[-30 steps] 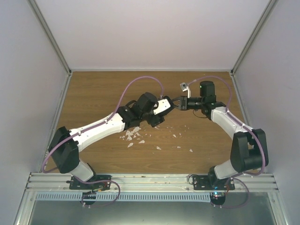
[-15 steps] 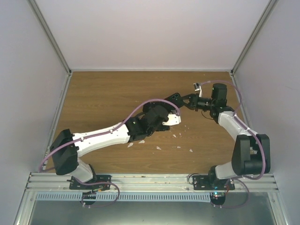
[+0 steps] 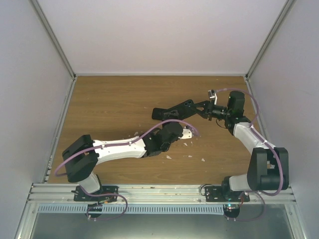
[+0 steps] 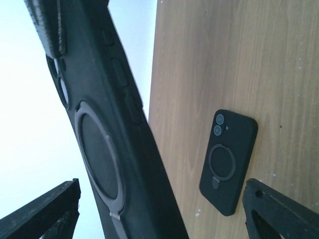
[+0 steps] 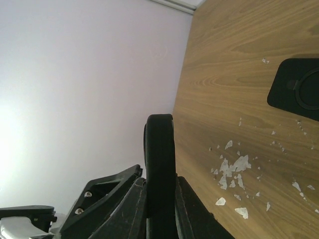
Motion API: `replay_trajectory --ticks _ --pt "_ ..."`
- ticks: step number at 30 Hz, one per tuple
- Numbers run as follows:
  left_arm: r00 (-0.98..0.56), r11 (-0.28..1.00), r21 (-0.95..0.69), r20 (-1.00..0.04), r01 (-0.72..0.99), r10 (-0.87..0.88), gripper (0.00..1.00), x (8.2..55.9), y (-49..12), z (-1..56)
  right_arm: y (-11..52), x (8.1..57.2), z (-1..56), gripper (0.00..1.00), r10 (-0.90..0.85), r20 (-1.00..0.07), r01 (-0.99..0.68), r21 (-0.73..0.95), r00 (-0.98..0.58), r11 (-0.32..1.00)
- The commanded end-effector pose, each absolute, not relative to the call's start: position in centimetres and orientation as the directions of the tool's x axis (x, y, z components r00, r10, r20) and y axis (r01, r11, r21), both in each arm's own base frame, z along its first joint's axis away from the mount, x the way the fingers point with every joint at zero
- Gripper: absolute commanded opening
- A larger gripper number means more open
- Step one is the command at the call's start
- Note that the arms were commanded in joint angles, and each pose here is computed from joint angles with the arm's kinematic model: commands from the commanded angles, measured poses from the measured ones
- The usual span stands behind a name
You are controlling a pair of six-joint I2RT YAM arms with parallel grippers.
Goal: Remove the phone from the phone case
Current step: Adjust the phone.
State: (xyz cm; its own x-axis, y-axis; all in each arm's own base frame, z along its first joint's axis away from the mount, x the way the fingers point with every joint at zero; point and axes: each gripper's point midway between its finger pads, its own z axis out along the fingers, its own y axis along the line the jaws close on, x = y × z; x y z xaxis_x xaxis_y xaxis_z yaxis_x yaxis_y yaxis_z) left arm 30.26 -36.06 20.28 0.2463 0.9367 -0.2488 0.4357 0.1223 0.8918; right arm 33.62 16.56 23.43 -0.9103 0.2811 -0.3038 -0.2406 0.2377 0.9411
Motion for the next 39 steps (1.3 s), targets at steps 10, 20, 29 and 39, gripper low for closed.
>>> replay_trajectory --ticks 10,20,29,39 --pt "0.314 0.132 0.981 -0.17 0.139 0.934 0.6 31.7 -37.2 23.4 16.7 32.3 24.8 0.01 0.259 -0.31 -0.265 0.945 -0.915 0.193" --pt "0.36 0.119 0.991 -0.131 0.056 0.924 0.32 30.8 -37.0 23.9 16.6 32.1 24.2 0.03 0.27 -0.285 -0.238 0.952 -0.92 0.193" --pt "0.346 0.167 0.983 -0.182 0.072 0.921 0.03 30.8 -36.6 24.8 14.8 33.2 24.1 0.41 0.334 -0.28 -0.216 0.952 -0.9 0.218" --pt "0.185 0.442 0.794 -0.55 0.417 0.814 0.0 32.9 -35.3 27.8 12.0 35.6 27.2 1.0 0.368 -0.503 -0.376 0.852 -0.782 0.364"
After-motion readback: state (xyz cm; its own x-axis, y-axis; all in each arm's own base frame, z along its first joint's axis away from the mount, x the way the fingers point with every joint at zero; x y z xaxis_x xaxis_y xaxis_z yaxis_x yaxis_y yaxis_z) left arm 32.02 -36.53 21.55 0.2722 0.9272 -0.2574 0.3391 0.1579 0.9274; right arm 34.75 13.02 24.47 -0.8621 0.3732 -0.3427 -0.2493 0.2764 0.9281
